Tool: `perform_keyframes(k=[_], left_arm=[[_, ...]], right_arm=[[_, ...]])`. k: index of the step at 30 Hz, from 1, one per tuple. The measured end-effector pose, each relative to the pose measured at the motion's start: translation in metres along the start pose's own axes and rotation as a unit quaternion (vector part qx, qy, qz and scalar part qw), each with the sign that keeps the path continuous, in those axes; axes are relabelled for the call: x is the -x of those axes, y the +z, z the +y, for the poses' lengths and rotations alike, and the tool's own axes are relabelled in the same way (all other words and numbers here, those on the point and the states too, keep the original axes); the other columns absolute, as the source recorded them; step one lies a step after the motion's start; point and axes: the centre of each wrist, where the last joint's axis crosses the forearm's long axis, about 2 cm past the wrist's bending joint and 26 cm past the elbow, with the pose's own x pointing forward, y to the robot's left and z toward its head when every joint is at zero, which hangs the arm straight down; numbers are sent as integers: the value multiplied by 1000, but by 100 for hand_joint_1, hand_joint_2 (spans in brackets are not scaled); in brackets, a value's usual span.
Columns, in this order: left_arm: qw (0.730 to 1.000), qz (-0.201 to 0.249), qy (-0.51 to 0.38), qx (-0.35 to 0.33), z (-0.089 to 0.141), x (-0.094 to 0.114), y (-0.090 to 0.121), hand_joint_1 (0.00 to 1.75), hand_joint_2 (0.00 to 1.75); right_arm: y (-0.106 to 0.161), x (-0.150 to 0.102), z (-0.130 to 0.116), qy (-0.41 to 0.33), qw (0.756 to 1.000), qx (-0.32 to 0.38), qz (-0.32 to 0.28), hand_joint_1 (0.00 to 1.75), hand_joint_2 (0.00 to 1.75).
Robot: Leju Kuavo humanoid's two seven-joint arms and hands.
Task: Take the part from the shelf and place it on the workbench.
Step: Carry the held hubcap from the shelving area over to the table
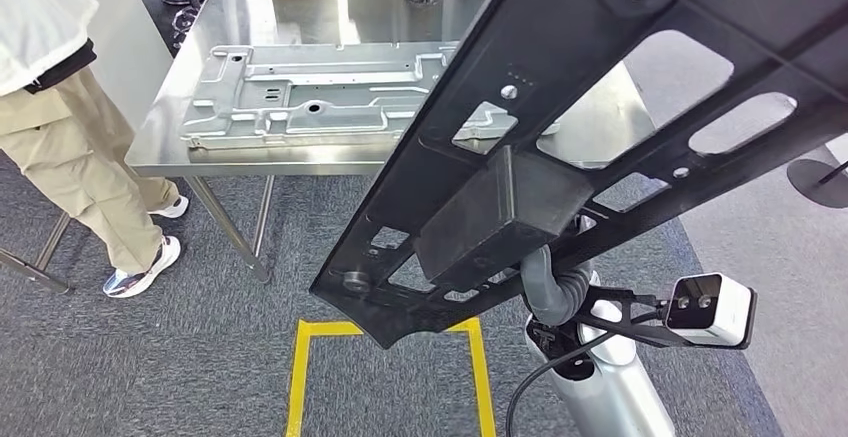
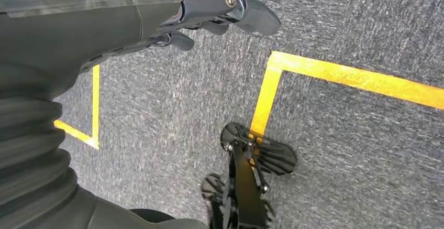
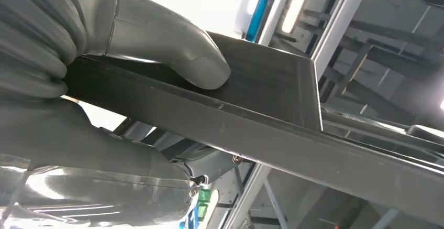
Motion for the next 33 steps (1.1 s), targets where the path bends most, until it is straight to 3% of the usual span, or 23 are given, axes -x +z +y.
perform_keyframes(k=[33], left_arm=[[1000, 4, 9, -3, -4, 2, 1, 0, 175]], right_arm=[[1, -6, 8, -10, 999, 4, -30, 175, 175]])
